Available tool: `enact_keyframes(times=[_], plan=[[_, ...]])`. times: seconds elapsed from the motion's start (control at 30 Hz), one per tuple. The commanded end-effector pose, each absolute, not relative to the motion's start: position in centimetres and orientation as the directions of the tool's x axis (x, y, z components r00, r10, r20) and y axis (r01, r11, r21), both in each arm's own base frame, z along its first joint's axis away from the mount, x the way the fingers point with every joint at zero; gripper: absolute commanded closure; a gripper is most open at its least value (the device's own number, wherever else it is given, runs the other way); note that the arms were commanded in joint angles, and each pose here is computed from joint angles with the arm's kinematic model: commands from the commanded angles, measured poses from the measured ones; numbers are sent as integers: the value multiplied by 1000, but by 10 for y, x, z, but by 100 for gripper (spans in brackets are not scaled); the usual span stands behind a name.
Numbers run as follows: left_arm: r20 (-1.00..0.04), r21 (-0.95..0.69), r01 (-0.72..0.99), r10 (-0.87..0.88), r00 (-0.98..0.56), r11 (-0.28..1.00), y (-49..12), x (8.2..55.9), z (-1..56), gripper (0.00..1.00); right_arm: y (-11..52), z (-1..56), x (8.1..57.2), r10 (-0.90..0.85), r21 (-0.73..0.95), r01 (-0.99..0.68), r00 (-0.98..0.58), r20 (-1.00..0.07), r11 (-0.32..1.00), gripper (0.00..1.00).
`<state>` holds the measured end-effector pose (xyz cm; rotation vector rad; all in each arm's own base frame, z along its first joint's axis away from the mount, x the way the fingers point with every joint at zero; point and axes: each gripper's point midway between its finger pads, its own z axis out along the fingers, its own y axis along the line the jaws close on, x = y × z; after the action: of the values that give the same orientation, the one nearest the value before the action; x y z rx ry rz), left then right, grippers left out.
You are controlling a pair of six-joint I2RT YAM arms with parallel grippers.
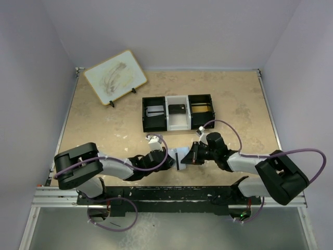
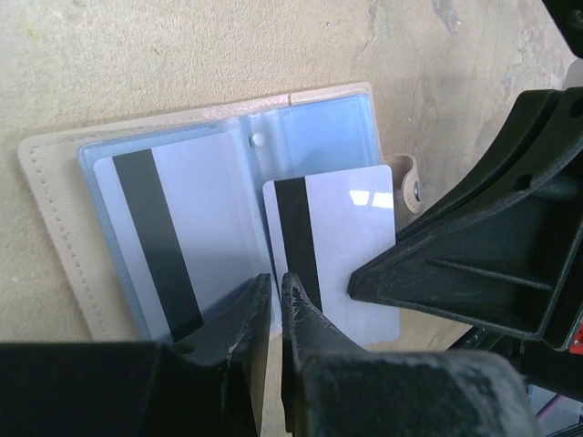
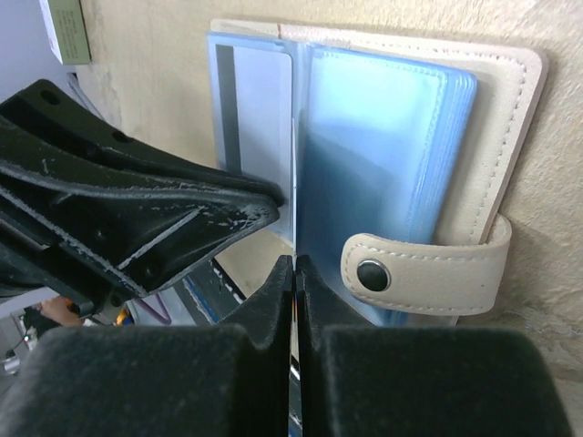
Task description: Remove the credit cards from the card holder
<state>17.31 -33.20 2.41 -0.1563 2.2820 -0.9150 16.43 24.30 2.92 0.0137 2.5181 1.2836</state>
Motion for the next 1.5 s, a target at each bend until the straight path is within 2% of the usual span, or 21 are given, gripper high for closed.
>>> enact_keyframes(times=[0.0,0.17,0.23,0.3,0.43,0.6,0.77,0.9,1.07,1.17,1.47], plan=[[-611,-622,176,-332,-719,763,-323,180,56,88,245,59,187,182,773,-205,-906,-382,600,100],[-713,-496,214,-255,-653,841,-299,191,92,52,238,97,205,202,712,-302,-824,-529,634,100],[-734,-440,205,-219,-643,874,-283,199,102,40,235,112,213,196,675,-354,-779,-596,648,100],[-739,-411,192,-202,-643,891,-267,212,114,35,233,130,221,191,632,-411,-720,-667,657,100],[-761,-366,113,-228,-607,924,-214,246,148,30,228,170,241,229,554,-492,-574,-786,671,100],[-790,-282,4,-229,-569,960,-145,273,186,24,230,202,253,212,443,-601,-418,-884,665,100],[-813,-169,-104,-198,-548,980,-81,281,195,20,233,218,278,84,246,-662,-267,-960,708,100],[-839,-72,-193,-164,-518,979,-48,276,183,20,249,232,297,-60,45,-727,-118,-991,685,100],[-875,-106,-227,-200,-441,968,-39,272,196,20,284,240,319,-242,-214,-785,84,-967,581,100],[-897,-61,-305,-187,-401,950,-19,269,206,20,311,231,333,-347,-352,-794,190,-918,496,100],[-915,-31,-379,-179,-362,925,-2,263,215,20,350,199,391,-575,-552,-731,267,-773,402,100]])
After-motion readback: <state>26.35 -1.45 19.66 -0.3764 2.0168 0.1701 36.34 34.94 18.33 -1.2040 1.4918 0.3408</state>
